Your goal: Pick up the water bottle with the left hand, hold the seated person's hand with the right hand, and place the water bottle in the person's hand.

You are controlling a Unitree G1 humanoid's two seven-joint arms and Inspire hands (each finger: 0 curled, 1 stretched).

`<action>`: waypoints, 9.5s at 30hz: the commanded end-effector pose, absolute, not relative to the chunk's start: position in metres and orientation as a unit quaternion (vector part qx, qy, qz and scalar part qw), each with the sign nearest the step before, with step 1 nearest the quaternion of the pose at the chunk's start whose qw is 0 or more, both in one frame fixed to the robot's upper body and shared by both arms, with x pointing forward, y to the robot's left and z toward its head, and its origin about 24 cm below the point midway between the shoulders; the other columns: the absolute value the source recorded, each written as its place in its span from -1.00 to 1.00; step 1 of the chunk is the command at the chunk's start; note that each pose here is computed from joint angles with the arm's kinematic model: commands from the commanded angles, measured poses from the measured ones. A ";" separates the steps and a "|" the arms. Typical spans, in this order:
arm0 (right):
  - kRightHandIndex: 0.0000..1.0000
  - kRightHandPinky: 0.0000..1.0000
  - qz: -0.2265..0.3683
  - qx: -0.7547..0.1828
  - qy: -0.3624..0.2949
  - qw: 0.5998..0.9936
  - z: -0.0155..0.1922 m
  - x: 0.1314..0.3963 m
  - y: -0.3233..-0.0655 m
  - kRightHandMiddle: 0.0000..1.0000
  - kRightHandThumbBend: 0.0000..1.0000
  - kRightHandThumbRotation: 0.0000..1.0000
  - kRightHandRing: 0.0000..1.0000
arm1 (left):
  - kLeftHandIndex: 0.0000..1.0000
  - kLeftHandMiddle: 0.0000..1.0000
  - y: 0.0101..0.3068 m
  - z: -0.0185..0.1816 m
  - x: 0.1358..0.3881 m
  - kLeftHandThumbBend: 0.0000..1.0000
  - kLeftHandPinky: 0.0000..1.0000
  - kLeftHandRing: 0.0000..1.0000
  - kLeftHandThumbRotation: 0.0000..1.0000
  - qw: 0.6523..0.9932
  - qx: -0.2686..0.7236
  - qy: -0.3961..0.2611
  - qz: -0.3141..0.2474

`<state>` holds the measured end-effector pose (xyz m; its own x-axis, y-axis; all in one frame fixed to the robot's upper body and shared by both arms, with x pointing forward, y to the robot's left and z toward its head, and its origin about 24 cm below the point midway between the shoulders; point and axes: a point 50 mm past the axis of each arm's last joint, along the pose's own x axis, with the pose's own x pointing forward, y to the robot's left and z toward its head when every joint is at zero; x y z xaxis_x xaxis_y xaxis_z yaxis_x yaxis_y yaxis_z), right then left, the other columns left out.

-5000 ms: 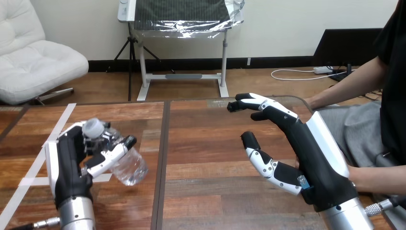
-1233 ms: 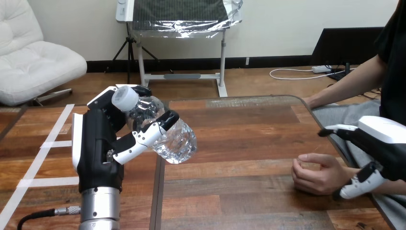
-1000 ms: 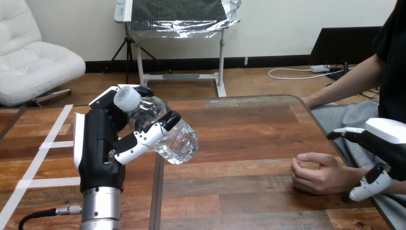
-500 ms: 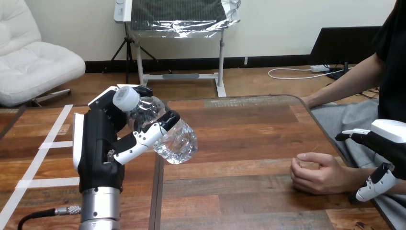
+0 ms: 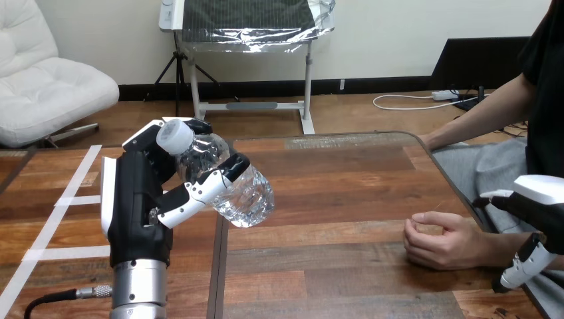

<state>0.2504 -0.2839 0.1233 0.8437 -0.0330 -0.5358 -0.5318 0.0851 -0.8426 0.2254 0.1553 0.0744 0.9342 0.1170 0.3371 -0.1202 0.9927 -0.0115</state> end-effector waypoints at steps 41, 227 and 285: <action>0.78 0.70 0.174 -0.720 0.246 0.625 0.116 0.294 -0.276 0.87 0.34 -1.00 0.86 | -0.04 -0.08 0.155 0.094 0.229 0.26 -0.09 -0.13 -1.00 0.974 0.008 -0.218 0.053; 0.19 -0.03 0.217 -0.701 0.254 0.630 0.030 0.330 -0.285 0.41 0.31 -1.00 0.22 | -0.02 -0.07 0.164 0.095 0.229 0.28 -0.17 -0.14 -1.00 0.974 0.020 -0.215 0.067; 0.21 -0.27 0.160 -0.700 0.224 0.659 0.038 0.337 -0.290 0.19 0.22 -1.00 -0.01 | -0.02 -0.06 0.164 0.094 0.231 0.28 -0.13 -0.12 -1.00 0.975 0.020 -0.213 0.061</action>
<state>0.3342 -0.2961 0.0377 0.8429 -0.1208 -0.5243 -0.5336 -0.0628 -0.8434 0.2245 0.1687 0.0713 0.9403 0.1383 0.3111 -0.1531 0.9879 0.0236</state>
